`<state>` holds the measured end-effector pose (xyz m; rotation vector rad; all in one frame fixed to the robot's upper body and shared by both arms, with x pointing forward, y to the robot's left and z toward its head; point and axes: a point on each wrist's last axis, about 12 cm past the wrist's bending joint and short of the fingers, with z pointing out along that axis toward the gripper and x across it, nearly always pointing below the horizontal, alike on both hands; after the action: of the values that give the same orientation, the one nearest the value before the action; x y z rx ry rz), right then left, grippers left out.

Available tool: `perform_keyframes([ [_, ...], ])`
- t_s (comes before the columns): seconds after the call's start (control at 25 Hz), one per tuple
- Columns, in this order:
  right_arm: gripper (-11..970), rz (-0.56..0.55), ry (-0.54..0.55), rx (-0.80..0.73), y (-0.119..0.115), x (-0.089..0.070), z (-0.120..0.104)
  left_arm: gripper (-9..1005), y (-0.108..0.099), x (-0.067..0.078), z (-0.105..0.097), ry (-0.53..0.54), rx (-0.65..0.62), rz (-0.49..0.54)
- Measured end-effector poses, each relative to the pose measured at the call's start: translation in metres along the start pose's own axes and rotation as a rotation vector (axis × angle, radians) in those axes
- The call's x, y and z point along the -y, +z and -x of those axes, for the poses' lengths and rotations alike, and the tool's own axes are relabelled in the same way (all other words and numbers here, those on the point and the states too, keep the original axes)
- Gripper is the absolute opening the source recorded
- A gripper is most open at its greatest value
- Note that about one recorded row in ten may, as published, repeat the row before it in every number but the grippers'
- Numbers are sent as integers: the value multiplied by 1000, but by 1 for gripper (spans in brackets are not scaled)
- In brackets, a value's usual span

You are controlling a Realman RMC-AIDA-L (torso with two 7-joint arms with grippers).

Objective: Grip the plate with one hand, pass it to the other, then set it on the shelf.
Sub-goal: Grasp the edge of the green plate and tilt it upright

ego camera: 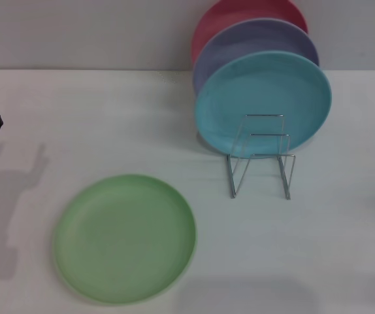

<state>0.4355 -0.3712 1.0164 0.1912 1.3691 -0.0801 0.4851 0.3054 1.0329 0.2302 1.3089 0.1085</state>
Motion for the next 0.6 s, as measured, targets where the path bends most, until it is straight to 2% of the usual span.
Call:
perform_keyframes([
  [0.28,829,12,2,-6,2,-2,-1,833,1,-1,0,-14,-4,-4],
  [0.4,829,14,10,-6,3,-3,-1,833,8,-1,1,-55,-21,-36],
  [0.6,829,17,18,-5,5,-5,-1,832,32,-14,15,-114,-95,-96],
])
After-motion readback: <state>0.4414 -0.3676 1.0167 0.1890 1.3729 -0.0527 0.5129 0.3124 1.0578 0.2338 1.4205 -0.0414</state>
